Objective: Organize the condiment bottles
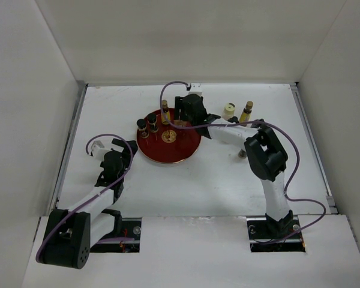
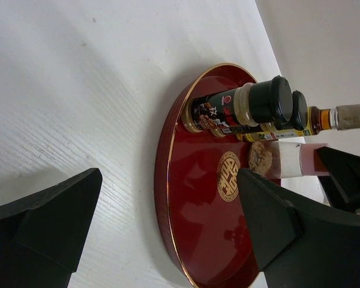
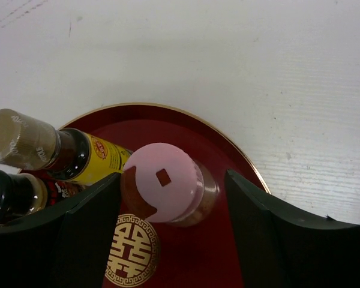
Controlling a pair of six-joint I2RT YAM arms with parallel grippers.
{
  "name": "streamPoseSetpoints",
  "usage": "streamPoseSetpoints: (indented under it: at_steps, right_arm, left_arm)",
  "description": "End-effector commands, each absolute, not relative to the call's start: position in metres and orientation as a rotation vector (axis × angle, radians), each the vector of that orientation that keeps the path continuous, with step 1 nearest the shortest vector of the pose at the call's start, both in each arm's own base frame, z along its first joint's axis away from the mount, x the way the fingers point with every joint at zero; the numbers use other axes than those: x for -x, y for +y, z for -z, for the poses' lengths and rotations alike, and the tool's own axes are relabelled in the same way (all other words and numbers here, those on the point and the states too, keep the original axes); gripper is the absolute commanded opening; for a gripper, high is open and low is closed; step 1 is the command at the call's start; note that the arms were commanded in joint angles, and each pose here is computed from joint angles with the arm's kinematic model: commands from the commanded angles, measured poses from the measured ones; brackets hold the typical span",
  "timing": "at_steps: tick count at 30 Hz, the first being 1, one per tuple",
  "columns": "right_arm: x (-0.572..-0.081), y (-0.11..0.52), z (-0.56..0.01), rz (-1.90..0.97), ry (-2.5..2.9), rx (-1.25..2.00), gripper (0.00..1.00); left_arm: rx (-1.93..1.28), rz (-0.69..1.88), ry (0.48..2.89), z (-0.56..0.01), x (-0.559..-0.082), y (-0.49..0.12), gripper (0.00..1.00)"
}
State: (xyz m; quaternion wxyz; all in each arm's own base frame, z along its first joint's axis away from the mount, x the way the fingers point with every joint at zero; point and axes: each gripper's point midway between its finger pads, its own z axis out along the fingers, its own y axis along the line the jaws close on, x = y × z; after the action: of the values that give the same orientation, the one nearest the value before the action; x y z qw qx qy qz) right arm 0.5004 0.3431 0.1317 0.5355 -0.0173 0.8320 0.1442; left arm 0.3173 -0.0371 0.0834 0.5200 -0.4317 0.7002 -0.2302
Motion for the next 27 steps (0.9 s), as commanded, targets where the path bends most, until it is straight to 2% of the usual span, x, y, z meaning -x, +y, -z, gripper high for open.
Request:
streamPoseSetpoints:
  at_steps: [1,4,8,11,14,16,18,19,24,27]
  right_arm:
    - [-0.490,0.345,-0.213,-0.452,1.843,-0.001,0.76]
    - [-0.476,0.333,-0.239,-0.463,1.802,-0.003,0.78]
    - [-0.450,0.307,-0.252,-0.459,1.773,-0.023,0.72]
    - [-0.434,0.262,-0.243,-0.400,1.778,-0.075,0.56]
    - [-0.423,0.212,-0.230,-0.308,1.789,-0.147,0.33]
    - [-0.417,0.180,-0.221,-0.245,1.805,-0.187,0.28]
    - [-0.411,0.150,-0.210,-0.167,1.831,-0.233,0.31]
    - [-0.408,0.136,-0.203,-0.125,1.845,-0.254,0.35]
    - [-0.404,0.112,-0.182,-0.041,1.900,-0.268,0.73]
    - [-0.411,0.116,-0.170,-0.019,1.955,-0.242,0.81]
  left_arm:
    - [1.002,0.597,1.613,-0.105,-0.325,-0.038,1.00]
    - [1.009,0.589,1.610,-0.104,-0.324,-0.036,1.00]
    - [1.000,0.602,1.600,-0.109,-0.324,-0.037,1.00]
    - [1.006,0.590,1.601,-0.106,-0.324,-0.036,1.00]
    - [1.002,0.605,1.613,-0.106,-0.324,-0.040,1.00]
    - [0.992,0.603,1.606,-0.109,-0.324,-0.040,1.00]
    - [0.998,0.595,1.602,-0.108,-0.324,-0.038,1.00]
    - [1.000,0.600,1.599,-0.109,-0.324,-0.038,1.00]
    - [0.991,0.592,1.574,-0.115,-0.322,-0.036,1.00]
    - [0.991,0.591,1.581,-0.114,-0.323,-0.036,1.00]
